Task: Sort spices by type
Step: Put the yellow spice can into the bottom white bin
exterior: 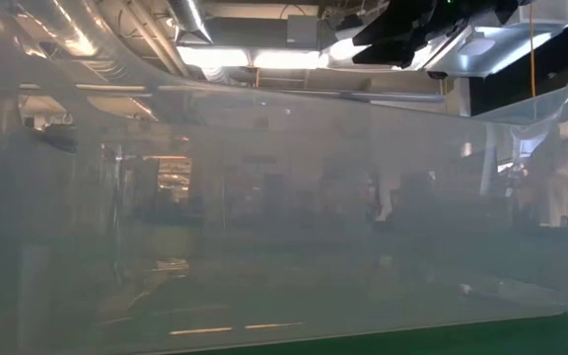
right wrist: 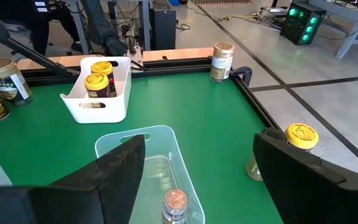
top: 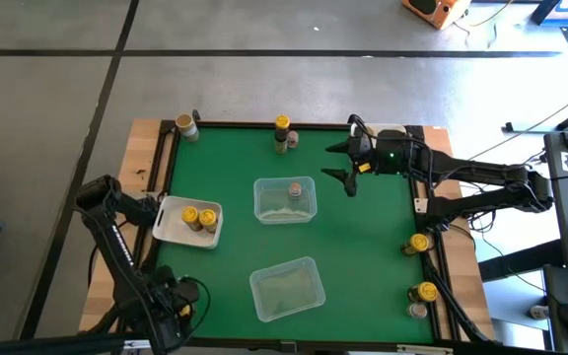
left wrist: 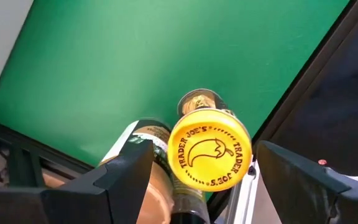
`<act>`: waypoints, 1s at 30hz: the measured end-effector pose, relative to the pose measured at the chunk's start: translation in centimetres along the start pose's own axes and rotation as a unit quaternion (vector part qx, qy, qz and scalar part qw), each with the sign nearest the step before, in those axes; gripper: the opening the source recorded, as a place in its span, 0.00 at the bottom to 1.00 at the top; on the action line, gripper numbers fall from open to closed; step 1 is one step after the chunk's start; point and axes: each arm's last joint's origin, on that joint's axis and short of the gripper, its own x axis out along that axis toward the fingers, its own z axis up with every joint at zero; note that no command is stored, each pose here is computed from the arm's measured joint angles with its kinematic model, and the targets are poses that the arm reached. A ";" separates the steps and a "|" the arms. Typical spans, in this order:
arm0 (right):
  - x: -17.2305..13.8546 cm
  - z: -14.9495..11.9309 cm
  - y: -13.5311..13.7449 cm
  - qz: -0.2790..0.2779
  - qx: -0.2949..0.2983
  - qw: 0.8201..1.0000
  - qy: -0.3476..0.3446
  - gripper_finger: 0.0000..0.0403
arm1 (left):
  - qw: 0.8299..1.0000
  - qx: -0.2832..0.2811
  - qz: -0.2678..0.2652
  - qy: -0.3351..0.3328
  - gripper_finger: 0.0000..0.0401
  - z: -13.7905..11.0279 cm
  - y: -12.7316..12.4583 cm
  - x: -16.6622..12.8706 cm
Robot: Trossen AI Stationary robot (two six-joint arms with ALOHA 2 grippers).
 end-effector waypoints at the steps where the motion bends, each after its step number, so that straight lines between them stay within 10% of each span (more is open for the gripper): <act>1: 0.0 0.0 0.0 0.000 0.000 1.000 0.000 0.74 | 1.000 0.000 -0.004 0.000 0.70 0.0 -0.1 0.0; 30: 0.0 0.0 -0.1 -0.009 0.000 1.000 0.001 0.74 | 1.000 -0.001 -0.022 0.007 0.70 -1.0 0.3 4.3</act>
